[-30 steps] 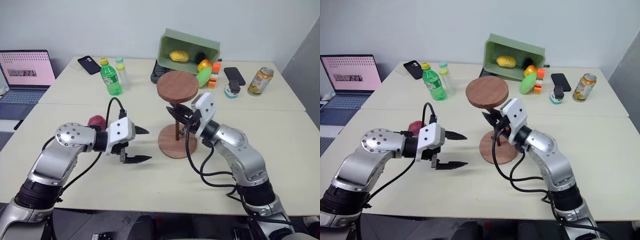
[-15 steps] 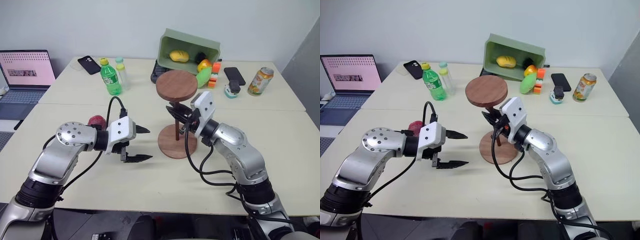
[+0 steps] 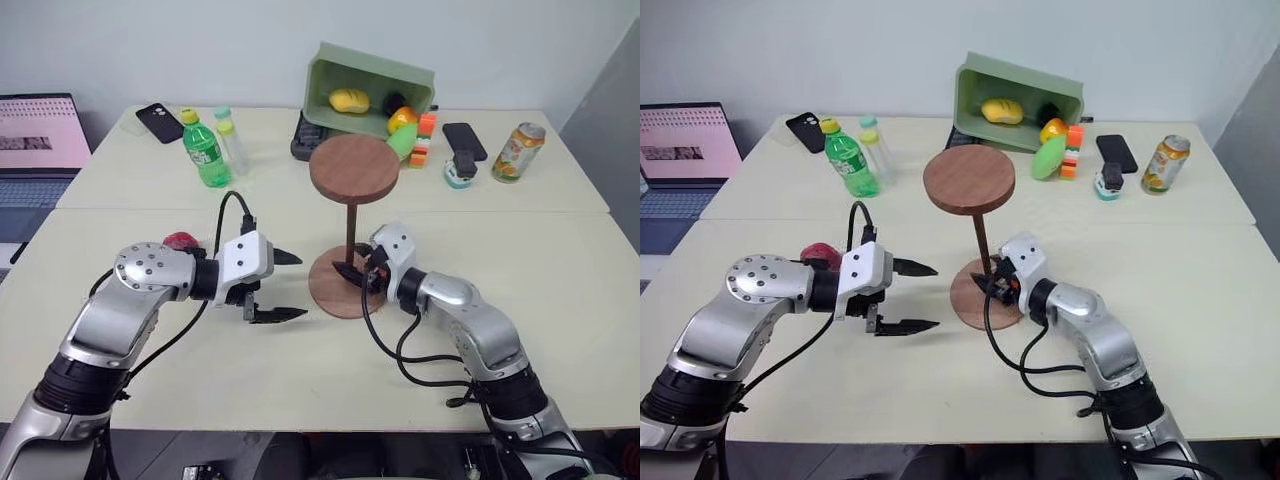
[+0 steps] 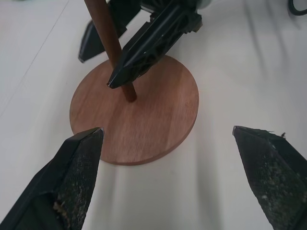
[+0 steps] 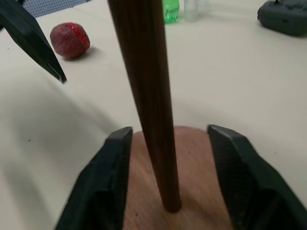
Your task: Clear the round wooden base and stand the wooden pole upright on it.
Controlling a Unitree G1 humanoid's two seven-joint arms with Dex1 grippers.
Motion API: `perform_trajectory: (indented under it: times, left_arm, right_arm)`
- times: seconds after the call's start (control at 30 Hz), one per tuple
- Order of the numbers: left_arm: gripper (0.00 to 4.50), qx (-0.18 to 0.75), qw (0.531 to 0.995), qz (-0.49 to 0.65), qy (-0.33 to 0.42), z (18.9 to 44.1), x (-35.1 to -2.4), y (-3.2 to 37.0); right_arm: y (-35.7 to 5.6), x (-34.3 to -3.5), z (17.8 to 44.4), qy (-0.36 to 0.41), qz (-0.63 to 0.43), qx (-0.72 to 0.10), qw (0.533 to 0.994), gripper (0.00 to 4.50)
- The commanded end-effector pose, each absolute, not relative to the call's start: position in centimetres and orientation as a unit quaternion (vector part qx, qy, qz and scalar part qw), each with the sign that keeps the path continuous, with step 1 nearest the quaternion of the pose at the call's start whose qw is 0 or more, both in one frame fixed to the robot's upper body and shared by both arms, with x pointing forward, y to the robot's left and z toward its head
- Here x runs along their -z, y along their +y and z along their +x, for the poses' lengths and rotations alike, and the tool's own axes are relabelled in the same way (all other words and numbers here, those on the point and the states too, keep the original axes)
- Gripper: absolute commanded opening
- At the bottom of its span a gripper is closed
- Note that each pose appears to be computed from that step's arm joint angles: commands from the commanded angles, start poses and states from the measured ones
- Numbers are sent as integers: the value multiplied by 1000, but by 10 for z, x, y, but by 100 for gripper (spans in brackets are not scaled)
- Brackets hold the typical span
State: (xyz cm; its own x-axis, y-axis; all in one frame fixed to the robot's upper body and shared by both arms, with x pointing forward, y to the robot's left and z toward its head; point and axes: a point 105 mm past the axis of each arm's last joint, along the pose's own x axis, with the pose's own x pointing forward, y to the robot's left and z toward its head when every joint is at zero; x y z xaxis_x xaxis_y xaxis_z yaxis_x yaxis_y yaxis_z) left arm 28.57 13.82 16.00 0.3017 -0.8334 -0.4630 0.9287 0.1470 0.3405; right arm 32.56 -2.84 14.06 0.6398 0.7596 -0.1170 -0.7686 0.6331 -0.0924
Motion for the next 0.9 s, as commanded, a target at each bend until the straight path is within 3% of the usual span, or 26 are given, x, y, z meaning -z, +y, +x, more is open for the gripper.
perform_trajectory:
  times: [0.03, 0.07, 0.23, 0.6, 0.9]
  left_arm:
    - [450, 585, 752, 298, 62, 285, -170, 136]
    - [450, 583, 754, 297, 59, 286, -171, 136]
    - [450, 576, 764, 285, 45, 290, -179, 137]
    - [450, 542, 798, 262, 43, 295, -196, 156]
    - [450, 494, 813, 297, 87, 291, -185, 201]
  right_arm:
    - [-25, -156, 321, 3, -73, -435, 898, 378]
    - [-24, -156, 319, 2, -76, -439, 895, 408]
    - [-29, -162, 313, -9, -101, -456, 884, 408]
    - [-84, -182, 277, -7, -181, -496, 849, 408]
    - [-182, -193, 242, 50, -251, -458, 851, 408]
